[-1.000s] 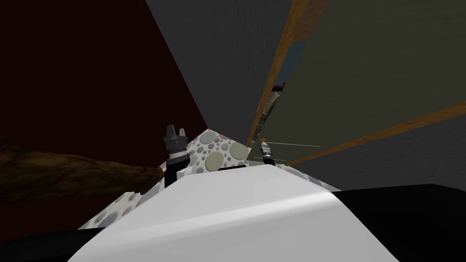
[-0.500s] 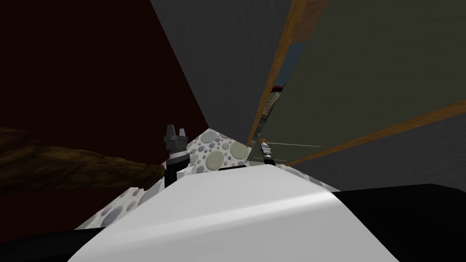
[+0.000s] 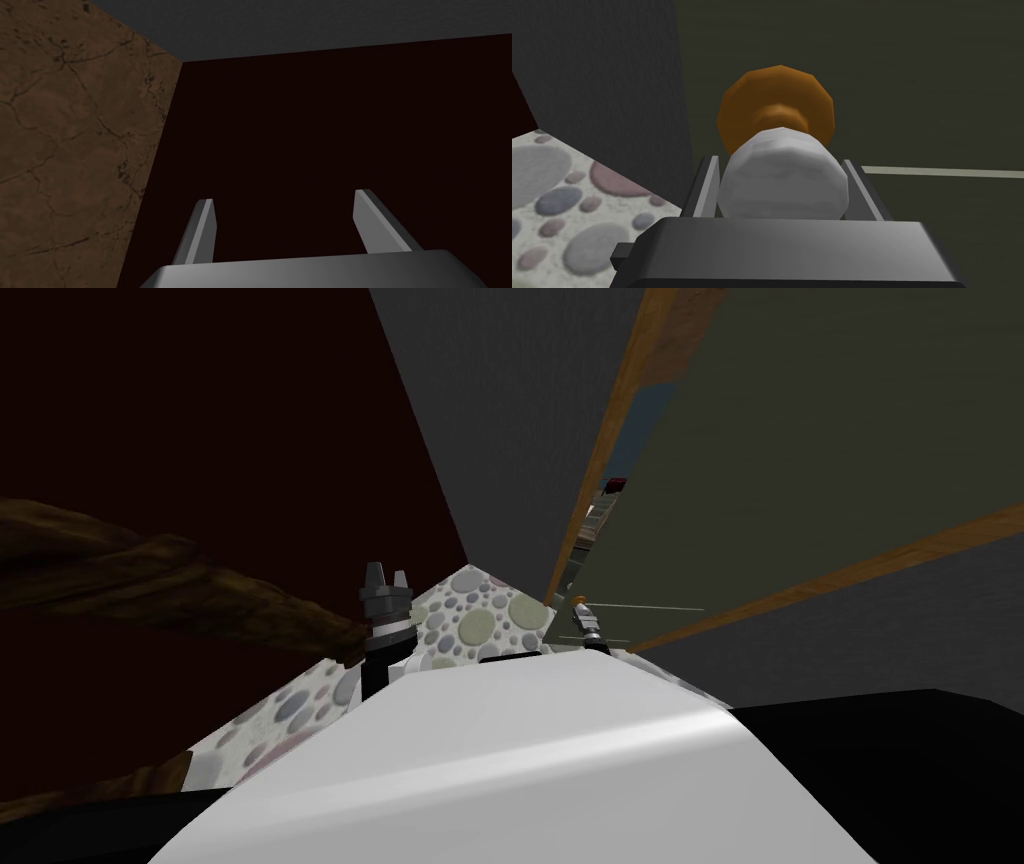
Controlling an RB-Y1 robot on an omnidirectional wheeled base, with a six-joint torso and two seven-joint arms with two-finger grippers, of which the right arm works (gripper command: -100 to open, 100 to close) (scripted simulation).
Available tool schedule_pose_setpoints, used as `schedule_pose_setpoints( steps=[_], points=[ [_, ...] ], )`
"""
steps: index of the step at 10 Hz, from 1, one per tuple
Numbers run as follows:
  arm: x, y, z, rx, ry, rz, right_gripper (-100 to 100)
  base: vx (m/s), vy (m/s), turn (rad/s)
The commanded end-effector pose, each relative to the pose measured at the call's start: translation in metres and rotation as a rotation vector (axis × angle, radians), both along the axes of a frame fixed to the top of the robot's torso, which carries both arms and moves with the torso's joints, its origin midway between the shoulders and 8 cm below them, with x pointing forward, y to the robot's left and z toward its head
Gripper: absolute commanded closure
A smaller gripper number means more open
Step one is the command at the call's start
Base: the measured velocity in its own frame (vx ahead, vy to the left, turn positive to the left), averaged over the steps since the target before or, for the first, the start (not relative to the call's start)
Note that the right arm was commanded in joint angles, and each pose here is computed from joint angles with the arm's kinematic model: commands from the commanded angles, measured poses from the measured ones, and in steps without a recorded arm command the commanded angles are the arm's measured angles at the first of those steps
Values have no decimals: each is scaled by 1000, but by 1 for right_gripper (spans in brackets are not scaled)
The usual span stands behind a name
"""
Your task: Pull the door open
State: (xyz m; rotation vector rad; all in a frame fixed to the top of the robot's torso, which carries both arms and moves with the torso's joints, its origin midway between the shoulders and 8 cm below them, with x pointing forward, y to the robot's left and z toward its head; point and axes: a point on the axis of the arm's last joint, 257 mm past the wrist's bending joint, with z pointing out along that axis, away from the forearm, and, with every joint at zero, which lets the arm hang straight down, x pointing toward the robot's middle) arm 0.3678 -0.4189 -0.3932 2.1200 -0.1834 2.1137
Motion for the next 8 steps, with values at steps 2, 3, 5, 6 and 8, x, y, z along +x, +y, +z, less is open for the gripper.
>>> schedule_pose_setpoints(
  steps=[2,3,5,6,8],
  points=[
    [-7,3,1,9,-5,40,100,-217,-44,145],
    [-11,3,1,12,-4,56,100,-179,-53,123],
    [-18,4,-3,12,7,64,100,-123,-26,89],
    [-21,4,-2,11,5,75,100,-245,-51,155],
    [-29,4,-1,11,2,99,100,-208,-50,129]
  ],
)
